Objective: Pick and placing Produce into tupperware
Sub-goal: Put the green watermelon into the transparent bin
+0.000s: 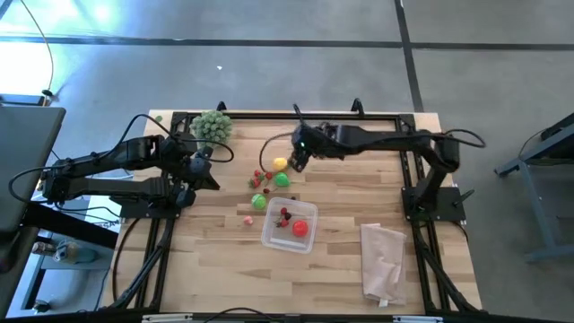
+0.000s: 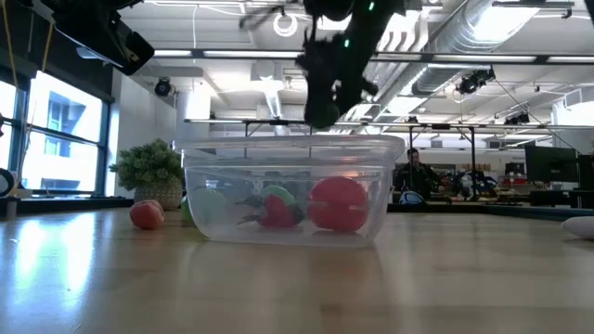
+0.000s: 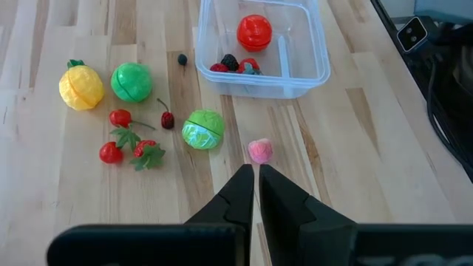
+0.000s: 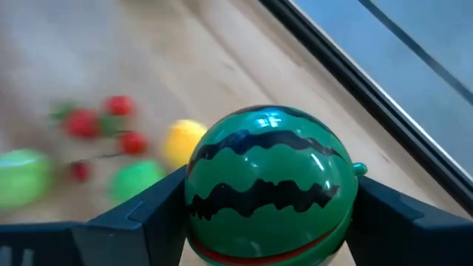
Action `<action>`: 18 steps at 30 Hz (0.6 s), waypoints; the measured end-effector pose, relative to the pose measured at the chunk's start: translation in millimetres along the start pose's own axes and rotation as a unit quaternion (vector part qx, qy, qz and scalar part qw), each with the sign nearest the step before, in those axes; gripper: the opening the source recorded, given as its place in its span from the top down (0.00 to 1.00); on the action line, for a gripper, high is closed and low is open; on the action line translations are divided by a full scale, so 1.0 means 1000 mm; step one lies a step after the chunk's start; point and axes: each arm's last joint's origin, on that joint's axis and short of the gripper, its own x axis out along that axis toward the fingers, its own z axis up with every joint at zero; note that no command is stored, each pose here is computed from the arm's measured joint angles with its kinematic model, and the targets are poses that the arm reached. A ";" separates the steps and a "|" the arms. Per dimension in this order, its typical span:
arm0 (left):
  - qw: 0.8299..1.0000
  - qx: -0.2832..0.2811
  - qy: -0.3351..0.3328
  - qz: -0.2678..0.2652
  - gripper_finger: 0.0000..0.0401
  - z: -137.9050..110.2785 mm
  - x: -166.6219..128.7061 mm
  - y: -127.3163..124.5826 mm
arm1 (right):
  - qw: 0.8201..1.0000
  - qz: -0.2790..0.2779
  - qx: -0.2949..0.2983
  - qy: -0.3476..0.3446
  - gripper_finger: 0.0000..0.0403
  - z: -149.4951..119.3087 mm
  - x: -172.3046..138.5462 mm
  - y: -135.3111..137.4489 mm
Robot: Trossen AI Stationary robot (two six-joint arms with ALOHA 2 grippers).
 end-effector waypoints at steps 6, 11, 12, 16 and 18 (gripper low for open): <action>1.000 0.000 0.000 0.000 0.96 0.000 0.000 0.000 | 0.995 0.073 -0.046 -0.047 0.33 -0.013 -0.054 0.044; 1.000 0.000 0.000 0.000 0.96 0.000 0.000 0.000 | 0.985 0.129 -0.091 -0.067 0.33 -0.033 -0.082 0.081; 1.000 0.000 0.000 0.000 0.96 0.000 0.000 0.000 | 0.983 0.138 -0.099 -0.070 0.33 -0.036 -0.085 0.088; 1.000 0.000 0.000 0.000 0.96 0.000 0.000 0.000 | 0.978 0.159 -0.115 -0.067 0.33 -0.051 -0.086 0.112; 1.000 0.000 0.000 0.000 0.96 0.000 0.000 0.000 | 0.979 0.158 -0.117 -0.058 0.33 -0.056 -0.078 0.120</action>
